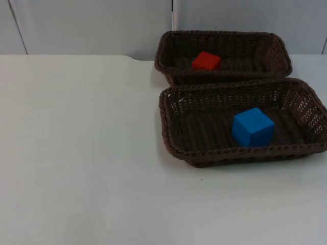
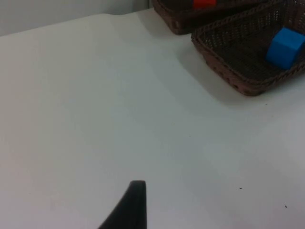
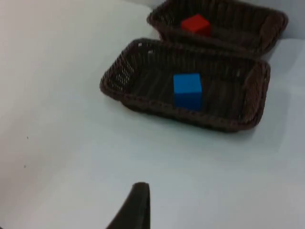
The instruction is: Pick up one cube with the left hand and place it into the upper basket. Pick up one cube with the right hand and place it into the lower basket.
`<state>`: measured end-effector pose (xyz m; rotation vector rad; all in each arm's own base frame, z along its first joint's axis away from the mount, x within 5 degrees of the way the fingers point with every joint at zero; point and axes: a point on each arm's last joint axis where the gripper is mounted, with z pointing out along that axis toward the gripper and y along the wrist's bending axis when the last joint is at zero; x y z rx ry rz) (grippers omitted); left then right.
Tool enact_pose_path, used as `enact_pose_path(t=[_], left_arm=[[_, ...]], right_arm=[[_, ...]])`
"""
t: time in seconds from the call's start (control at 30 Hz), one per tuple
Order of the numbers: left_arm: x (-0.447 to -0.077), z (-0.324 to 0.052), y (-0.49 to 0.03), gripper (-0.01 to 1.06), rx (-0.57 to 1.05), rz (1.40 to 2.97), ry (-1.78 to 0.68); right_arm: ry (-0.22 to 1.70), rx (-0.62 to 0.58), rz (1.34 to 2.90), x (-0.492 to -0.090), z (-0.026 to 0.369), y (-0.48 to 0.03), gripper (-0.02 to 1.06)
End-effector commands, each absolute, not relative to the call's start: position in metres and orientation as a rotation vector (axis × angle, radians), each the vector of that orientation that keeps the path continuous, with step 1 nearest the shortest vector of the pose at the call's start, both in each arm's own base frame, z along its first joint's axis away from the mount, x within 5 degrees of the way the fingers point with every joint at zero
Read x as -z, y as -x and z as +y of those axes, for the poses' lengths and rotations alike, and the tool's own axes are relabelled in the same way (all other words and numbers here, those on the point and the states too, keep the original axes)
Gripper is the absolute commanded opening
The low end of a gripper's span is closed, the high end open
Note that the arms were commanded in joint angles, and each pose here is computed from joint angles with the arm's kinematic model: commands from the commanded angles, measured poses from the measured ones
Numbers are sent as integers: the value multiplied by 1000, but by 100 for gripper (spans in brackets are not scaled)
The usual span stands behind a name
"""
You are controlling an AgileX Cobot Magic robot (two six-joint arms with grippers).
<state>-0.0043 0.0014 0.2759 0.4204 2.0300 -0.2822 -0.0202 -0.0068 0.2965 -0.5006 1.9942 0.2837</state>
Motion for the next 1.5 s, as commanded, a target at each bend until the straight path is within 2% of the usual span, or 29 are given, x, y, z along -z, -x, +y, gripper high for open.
enact_pose_path(t=[0.0, 0.13, 0.9, 1.0, 1.07, 1.47], left_arm=[[-274, 1, 5, 105, 290, 2035, -416], [-274, 1, 5, 105, 290, 2035, -416], [-274, 1, 5, 105, 290, 2035, -416], [-274, 1, 5, 105, 290, 2035, -416], [-274, 1, 5, 105, 290, 2035, -416], [-274, 1, 5, 105, 290, 2035, -416]], right_arm=[[496, -282, 2011, -289, -5, 16, 90], [460, -304, 2012, -279, -1, 8, 90], [460, -304, 2011, -279, -1, 8, 90], [460, -304, 2011, -279, -1, 8, 93], [465, -301, 2010, -279, -1, 8, 105], [465, -301, 2010, -279, -1, 8, 105]])
